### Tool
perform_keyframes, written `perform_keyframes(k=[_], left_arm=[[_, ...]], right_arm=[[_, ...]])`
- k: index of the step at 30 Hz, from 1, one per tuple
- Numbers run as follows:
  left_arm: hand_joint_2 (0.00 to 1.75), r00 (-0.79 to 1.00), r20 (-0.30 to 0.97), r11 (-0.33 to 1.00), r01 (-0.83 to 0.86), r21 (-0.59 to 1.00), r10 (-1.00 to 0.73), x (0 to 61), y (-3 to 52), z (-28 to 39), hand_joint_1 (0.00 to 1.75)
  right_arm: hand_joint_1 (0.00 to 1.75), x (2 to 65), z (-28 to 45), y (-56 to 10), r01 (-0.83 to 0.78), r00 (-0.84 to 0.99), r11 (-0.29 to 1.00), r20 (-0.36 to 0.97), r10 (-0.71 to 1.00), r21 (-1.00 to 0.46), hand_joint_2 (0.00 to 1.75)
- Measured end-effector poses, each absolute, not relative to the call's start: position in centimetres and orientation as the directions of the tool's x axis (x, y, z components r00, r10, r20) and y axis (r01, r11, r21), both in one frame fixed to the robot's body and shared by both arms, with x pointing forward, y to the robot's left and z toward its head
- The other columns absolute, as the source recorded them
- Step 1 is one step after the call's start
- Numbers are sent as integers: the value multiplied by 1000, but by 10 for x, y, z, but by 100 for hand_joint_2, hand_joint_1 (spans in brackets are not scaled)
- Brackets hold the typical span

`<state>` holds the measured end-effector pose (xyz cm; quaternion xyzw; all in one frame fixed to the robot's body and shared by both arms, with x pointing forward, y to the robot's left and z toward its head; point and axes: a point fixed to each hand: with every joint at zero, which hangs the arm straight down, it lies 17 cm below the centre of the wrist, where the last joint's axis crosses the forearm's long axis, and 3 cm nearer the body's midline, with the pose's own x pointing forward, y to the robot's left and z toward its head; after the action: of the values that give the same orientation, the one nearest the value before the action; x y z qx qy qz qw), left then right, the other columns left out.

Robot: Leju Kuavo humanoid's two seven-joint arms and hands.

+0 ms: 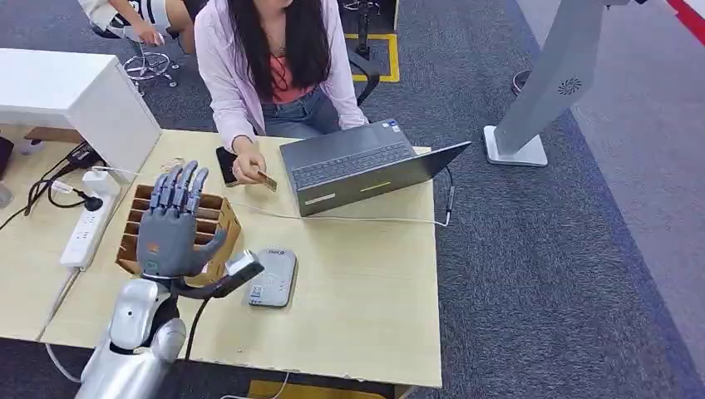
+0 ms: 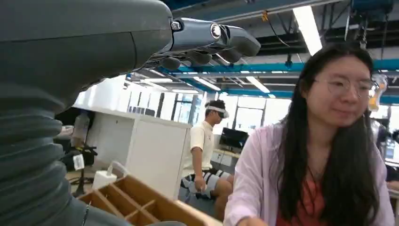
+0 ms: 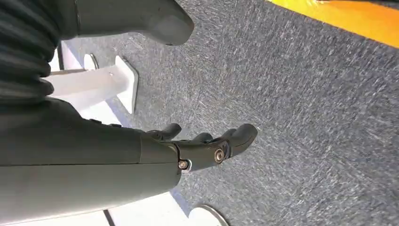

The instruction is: Pass the card to the sensor for recognition and then transmit it.

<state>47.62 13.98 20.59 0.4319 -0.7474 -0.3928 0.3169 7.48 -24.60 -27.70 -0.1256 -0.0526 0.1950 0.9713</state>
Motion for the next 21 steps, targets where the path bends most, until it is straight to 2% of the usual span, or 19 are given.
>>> perform_keyframes(k=[6,21], left_arm=[[175,-444,181,342,-315,885,-877,443,136,175,0],[175,-399,211,309,-200,930,-893,423,156,131,0]], right_arm=[[0,73,-277,-247,-347,927,901,52,372,-262,175],[0,73,-277,-247,-332,932,906,53,358,-261,175]])
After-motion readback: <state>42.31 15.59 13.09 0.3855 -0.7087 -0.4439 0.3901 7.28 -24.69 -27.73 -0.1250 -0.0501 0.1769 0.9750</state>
